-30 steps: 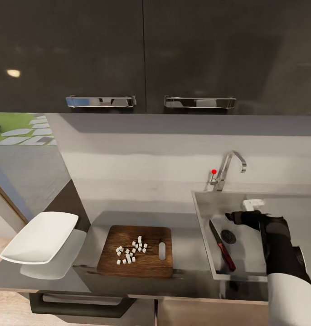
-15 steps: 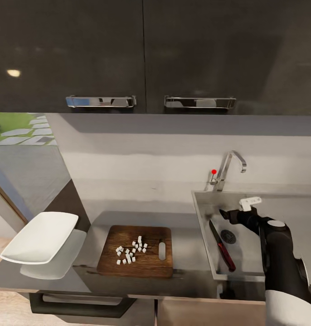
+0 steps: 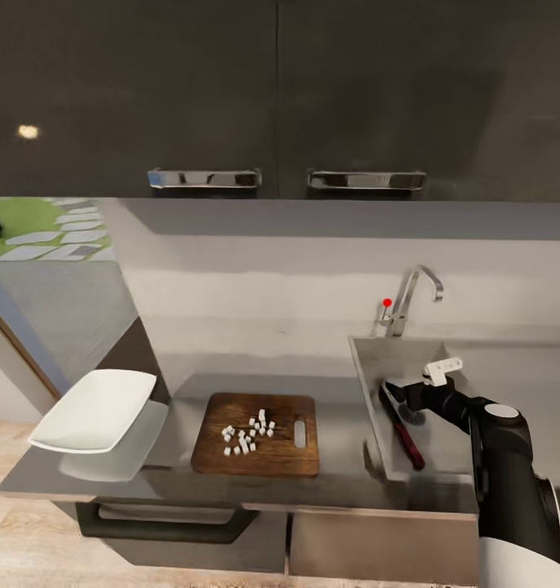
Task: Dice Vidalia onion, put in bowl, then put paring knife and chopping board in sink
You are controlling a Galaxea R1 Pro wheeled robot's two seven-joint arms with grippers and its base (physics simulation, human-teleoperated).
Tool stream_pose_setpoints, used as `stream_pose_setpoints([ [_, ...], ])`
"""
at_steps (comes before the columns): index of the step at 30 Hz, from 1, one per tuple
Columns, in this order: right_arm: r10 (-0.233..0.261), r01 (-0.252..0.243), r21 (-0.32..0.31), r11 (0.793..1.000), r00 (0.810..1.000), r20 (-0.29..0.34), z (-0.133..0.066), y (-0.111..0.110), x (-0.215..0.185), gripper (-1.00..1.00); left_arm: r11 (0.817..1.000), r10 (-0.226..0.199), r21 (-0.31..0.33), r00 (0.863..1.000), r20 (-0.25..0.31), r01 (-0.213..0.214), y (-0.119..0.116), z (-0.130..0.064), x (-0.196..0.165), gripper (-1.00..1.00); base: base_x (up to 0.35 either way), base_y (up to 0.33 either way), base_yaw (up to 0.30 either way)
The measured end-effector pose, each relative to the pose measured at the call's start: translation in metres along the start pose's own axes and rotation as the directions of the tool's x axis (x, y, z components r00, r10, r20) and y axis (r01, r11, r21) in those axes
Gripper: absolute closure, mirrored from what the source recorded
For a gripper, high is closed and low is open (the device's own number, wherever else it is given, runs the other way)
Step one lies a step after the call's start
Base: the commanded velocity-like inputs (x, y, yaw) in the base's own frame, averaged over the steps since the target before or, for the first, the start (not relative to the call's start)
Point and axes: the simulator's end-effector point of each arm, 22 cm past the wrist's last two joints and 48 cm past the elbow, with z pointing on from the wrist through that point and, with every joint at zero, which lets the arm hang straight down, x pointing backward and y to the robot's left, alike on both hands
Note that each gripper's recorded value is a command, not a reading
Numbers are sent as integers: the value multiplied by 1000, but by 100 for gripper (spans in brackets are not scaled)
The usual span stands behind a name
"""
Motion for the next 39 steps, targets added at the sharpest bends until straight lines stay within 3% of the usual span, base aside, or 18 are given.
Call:
stream_pose_setpoints([
  [9, -1, 1, -1, 1000, 1000, 0, 0, 1, 0, -100, 1000, 0, 0, 1000, -1, 0, 0, 0, 1, -100, -210, 187, 0],
  [30, -17, 17, 15, 1000, 1000, -24, 1, -2, 6, -100, 1000, 0, 0, 1000, -1, 0, 0, 0, 1, -100, -5, 273, 0],
  [39, -14, 15, 16, 1000, 999, -30, 1, -3, 7, -100, 1000, 0, 0, 1000, -1, 0, 0, 0, 1, -100, 0, 56, 0],
])
